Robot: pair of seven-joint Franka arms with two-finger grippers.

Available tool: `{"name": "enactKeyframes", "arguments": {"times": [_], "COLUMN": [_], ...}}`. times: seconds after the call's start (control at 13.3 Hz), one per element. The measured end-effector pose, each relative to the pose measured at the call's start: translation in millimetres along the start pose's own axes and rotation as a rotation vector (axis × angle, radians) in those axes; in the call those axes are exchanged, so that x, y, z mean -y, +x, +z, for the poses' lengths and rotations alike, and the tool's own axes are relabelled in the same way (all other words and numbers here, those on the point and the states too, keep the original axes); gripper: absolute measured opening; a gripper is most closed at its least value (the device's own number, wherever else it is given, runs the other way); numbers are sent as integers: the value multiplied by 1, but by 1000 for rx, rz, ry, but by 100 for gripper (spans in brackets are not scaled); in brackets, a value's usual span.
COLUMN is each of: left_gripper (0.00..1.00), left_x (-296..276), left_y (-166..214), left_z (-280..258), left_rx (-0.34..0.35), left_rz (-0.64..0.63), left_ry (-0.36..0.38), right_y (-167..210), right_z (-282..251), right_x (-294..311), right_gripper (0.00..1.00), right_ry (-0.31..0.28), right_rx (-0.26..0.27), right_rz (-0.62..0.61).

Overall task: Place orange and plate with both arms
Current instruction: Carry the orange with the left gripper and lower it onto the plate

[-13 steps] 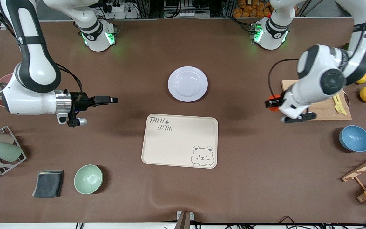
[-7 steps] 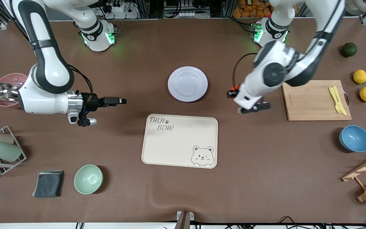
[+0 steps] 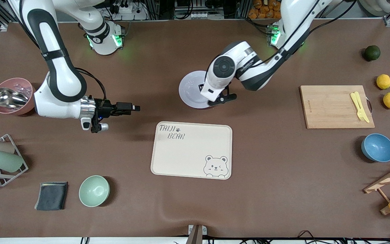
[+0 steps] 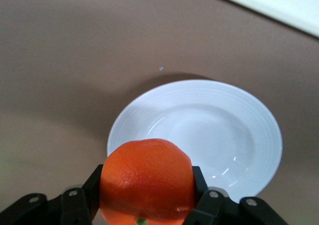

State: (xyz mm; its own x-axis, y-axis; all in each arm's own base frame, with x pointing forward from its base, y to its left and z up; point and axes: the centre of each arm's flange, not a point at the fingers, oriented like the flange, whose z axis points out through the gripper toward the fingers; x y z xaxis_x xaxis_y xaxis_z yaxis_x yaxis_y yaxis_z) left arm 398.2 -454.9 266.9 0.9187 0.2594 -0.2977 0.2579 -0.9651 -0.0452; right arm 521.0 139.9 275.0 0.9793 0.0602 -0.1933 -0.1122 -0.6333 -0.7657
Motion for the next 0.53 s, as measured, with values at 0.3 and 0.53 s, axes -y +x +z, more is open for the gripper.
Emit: {"name": "enactKeyframes", "arguments": {"times": [0.3,0.53], "left_gripper": [71,71], "left_x": [-29,-51], "left_y": [1,0], "left_z": [48,73], "left_rx": [-10,-46], "left_rz": [-57,-70], "left_ry": [9,22], "right_y": [-8,-14], "right_z": [17,30], "right_x": [-22,-24], "right_gripper": [100,100], "right_ry": [28,54], "right_rx": [-12,-8], "right_rz": [-28,-13]}}
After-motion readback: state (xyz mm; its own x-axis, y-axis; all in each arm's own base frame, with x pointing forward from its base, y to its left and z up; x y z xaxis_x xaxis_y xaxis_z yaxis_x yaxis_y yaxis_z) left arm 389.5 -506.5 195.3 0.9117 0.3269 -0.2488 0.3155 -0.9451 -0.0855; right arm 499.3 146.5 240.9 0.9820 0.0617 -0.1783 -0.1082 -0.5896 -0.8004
